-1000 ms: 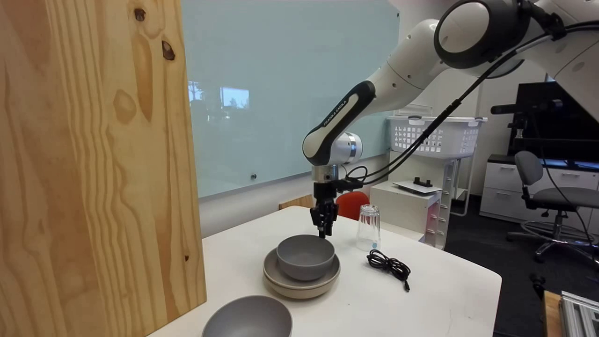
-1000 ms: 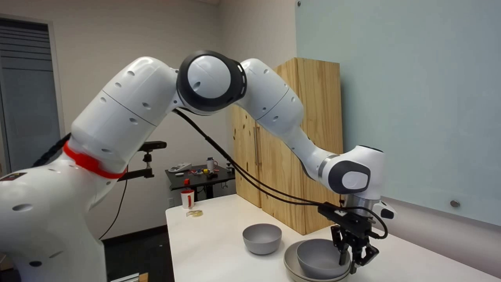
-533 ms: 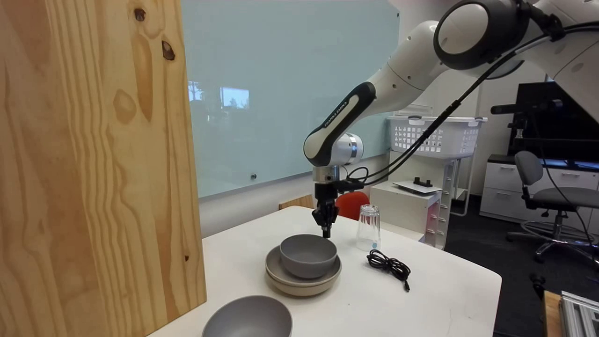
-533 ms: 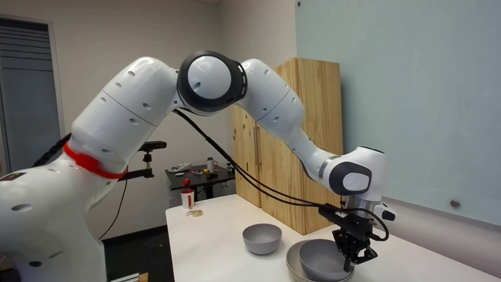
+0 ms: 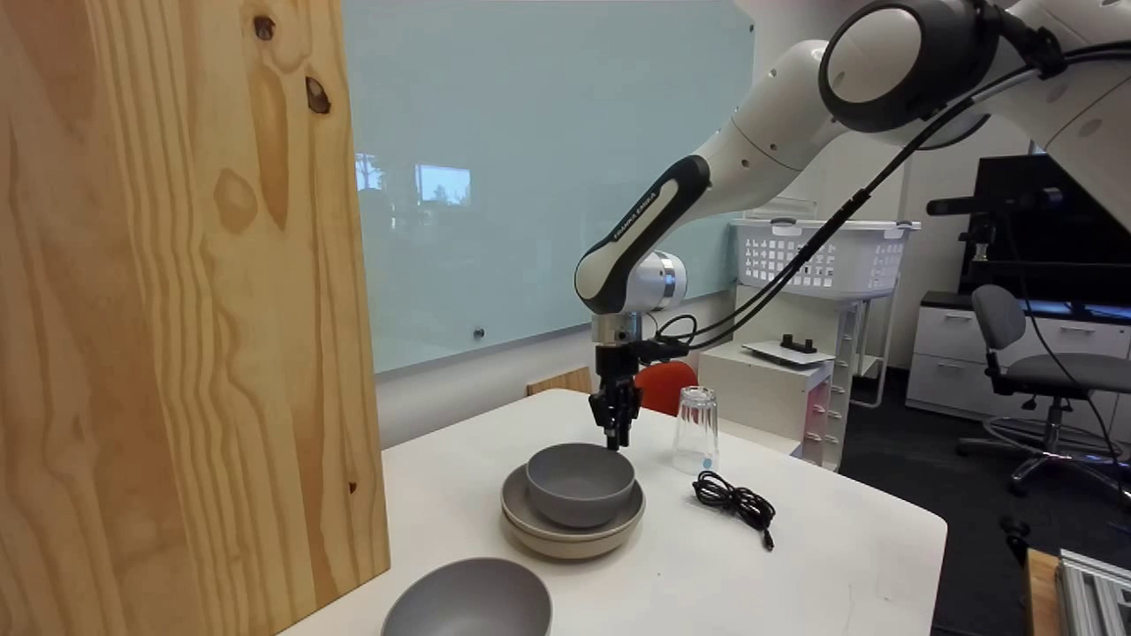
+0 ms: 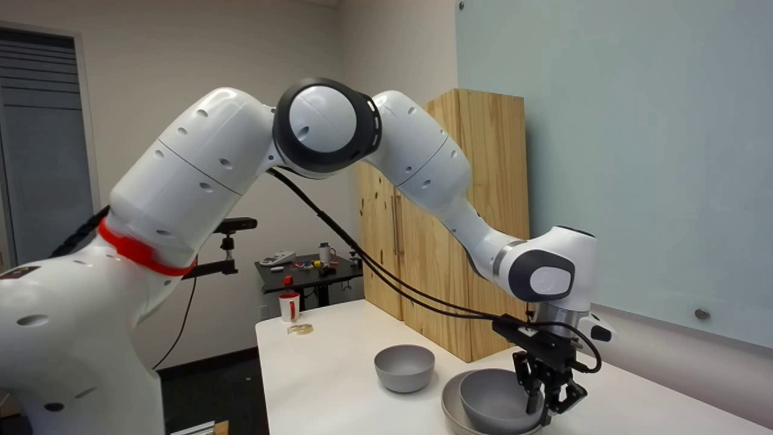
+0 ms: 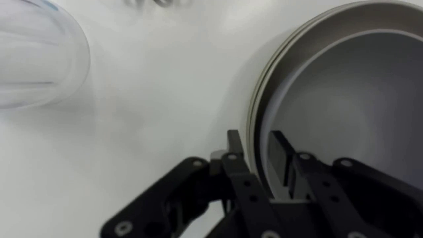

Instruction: Put the right bowl in the left bowl, then put the bowls on the plate

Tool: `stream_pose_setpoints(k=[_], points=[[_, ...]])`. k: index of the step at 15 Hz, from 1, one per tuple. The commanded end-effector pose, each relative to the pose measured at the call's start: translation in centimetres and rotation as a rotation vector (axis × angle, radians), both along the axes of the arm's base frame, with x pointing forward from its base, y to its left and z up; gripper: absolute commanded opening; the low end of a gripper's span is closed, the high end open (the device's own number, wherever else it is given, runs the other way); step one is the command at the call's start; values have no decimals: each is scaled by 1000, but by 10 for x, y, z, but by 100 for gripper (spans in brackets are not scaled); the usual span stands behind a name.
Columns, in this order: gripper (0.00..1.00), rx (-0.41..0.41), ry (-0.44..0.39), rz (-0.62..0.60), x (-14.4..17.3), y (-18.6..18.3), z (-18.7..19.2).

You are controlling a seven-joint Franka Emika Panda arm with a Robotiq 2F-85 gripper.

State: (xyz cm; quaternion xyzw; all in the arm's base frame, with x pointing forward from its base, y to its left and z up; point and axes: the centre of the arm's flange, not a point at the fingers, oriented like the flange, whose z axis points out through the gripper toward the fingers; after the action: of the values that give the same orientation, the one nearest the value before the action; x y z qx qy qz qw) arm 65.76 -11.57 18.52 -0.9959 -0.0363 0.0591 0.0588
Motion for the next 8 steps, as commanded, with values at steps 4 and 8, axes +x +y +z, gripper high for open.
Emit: stream_pose_setpoints(k=[4, 8], points=[[84, 7, 14, 11, 9, 1, -11], [100, 9, 17, 12, 8, 2, -15]])
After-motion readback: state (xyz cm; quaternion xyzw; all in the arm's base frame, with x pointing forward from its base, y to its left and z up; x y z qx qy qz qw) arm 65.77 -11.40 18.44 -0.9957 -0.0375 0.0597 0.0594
